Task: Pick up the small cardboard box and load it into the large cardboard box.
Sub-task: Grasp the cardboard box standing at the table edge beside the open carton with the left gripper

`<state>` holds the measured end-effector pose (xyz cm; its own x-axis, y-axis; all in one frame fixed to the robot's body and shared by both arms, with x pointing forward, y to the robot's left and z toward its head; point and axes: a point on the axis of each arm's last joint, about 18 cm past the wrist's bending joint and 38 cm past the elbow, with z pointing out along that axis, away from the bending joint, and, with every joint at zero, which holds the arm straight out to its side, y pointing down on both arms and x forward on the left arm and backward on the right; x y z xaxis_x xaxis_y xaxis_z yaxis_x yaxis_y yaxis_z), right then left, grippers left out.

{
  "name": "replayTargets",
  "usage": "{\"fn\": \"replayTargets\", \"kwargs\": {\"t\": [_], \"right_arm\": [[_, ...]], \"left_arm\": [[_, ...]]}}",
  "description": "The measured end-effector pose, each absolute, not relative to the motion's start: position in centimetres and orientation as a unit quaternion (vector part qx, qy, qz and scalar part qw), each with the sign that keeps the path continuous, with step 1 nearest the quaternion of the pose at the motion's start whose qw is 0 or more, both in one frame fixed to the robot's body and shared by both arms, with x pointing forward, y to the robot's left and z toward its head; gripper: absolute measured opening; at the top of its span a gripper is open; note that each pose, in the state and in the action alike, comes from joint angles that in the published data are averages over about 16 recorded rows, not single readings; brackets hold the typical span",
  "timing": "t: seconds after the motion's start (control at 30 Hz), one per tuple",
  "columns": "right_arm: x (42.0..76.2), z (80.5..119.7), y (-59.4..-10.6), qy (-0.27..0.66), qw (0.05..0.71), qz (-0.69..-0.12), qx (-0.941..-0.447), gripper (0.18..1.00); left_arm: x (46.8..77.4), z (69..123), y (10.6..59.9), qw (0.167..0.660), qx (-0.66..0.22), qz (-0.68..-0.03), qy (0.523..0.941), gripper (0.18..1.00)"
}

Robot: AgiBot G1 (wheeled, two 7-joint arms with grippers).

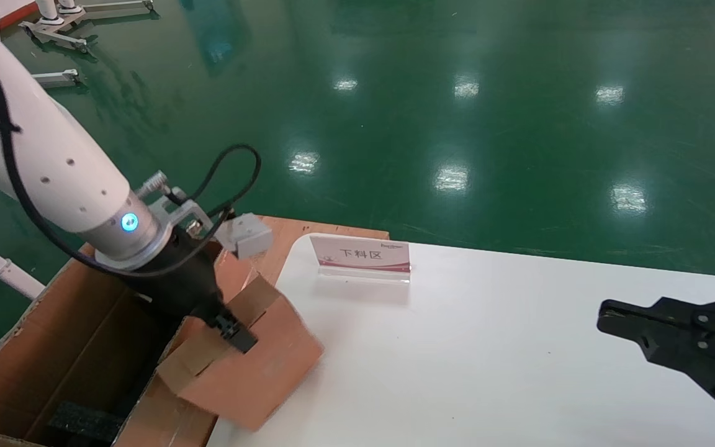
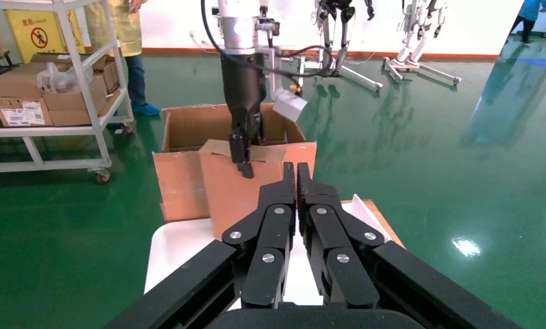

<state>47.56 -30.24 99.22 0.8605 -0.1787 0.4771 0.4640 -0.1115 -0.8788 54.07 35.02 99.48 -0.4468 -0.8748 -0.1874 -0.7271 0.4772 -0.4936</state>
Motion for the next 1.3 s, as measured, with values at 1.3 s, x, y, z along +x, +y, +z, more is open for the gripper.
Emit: {"fn": "replayTargets", "kwargs": {"t": [1.3], "right_arm": [[47.6, 99.2, -30.2, -0.101, 0.659, -0.244, -0.704, 0.196]], "left_arm": [[44.5, 118.0, 43.7, 0.375, -0.523, -0.195, 0.74, 0.307]]}}
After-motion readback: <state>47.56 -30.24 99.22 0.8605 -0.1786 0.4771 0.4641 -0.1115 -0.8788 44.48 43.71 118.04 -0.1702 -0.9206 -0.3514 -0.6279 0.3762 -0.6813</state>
